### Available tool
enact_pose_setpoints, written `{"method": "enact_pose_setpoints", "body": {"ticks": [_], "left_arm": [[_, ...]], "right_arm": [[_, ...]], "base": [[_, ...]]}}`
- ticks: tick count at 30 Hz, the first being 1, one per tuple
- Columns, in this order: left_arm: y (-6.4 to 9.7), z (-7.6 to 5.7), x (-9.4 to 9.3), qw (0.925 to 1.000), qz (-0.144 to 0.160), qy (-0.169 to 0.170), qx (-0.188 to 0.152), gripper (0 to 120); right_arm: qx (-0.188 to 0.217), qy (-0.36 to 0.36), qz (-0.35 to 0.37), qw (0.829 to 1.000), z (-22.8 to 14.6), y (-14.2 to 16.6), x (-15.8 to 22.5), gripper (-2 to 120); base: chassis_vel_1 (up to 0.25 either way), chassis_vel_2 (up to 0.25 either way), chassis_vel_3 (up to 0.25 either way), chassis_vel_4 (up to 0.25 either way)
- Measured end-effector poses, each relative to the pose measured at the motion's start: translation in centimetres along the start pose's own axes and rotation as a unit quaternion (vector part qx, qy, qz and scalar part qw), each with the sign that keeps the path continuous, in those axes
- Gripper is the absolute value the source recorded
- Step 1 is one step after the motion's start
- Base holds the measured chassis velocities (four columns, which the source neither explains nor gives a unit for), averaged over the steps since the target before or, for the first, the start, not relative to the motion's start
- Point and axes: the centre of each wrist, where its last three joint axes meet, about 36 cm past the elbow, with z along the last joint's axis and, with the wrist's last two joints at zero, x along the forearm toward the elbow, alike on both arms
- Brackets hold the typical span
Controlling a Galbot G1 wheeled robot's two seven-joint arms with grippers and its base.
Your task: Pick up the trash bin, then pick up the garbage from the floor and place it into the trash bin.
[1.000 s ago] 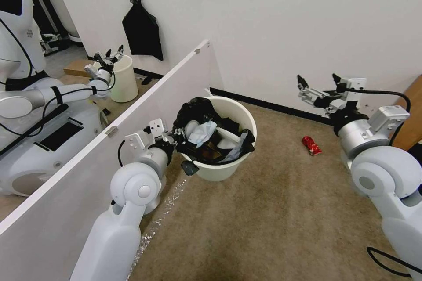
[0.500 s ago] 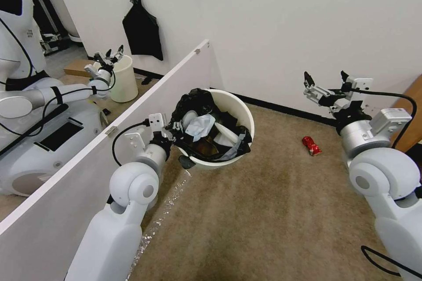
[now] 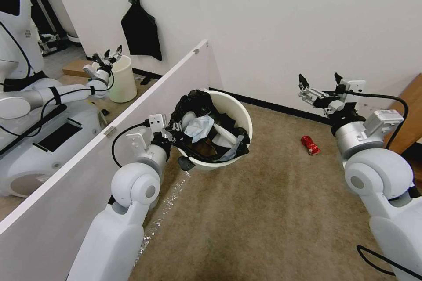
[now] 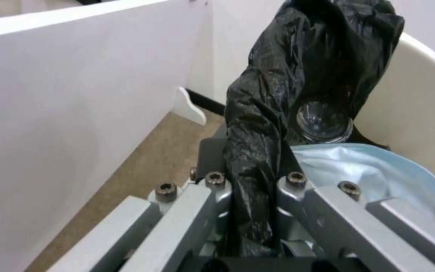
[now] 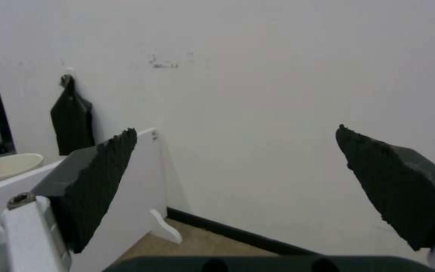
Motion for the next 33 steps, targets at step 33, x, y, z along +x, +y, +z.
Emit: {"method": "enact_pose_setpoints", "body": {"ticks": [33], "left_arm": [[-0.6, -1.2, 0.2, 0.9993, 0.017, 0.007, 0.032, 4]], "right_arm": [[0.002, 0.002, 0.015, 1.000, 1.6, -1.1, -1.2, 100]], "base": [[0.000, 0.000, 0.000, 0.000]]}}
